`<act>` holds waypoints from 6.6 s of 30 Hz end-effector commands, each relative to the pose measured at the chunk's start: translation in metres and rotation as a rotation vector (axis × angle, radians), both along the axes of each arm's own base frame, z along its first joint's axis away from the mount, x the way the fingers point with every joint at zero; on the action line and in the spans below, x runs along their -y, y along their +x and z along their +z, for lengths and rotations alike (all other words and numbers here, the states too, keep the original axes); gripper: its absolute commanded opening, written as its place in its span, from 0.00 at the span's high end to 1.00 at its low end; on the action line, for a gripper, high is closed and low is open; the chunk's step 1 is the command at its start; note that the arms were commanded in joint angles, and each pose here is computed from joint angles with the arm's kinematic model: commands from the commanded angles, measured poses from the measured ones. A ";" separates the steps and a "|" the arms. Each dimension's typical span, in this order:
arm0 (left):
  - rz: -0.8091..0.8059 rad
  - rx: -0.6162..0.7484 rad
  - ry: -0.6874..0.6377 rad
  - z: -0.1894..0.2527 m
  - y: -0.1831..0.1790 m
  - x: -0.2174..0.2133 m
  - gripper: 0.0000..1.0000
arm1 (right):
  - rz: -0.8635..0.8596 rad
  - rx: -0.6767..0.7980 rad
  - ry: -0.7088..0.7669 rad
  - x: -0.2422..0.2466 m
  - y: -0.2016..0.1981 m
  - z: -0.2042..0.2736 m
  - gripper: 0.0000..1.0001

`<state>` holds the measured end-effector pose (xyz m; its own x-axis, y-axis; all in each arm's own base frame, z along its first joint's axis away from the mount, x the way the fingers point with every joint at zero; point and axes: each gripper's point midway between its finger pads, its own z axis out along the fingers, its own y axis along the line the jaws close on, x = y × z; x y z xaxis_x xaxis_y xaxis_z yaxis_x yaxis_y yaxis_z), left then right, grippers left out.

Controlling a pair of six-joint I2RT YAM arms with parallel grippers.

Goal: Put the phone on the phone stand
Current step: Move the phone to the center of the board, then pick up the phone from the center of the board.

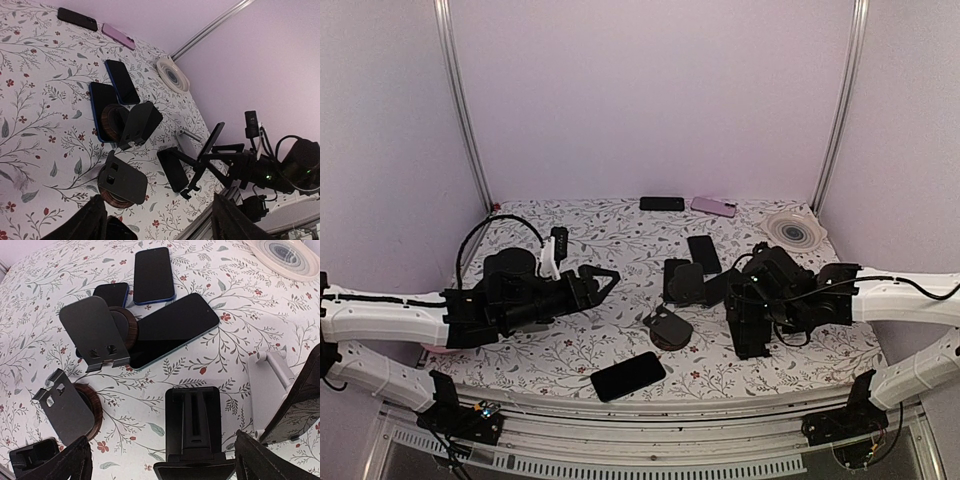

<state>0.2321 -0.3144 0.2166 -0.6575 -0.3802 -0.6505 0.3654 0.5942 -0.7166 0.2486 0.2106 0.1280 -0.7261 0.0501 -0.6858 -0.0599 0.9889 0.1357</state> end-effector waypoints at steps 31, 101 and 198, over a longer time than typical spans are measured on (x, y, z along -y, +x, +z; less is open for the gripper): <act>0.055 -0.123 0.376 -0.092 -0.001 -0.051 0.27 | 0.286 0.132 0.124 -0.061 0.012 0.074 0.01; -0.103 -0.215 1.085 -0.229 0.023 -0.027 0.10 | 0.427 0.183 0.235 -0.106 0.016 0.099 0.01; 0.186 -0.162 0.833 -0.173 0.027 -0.018 0.48 | 0.660 0.132 0.509 -0.196 0.048 0.093 0.01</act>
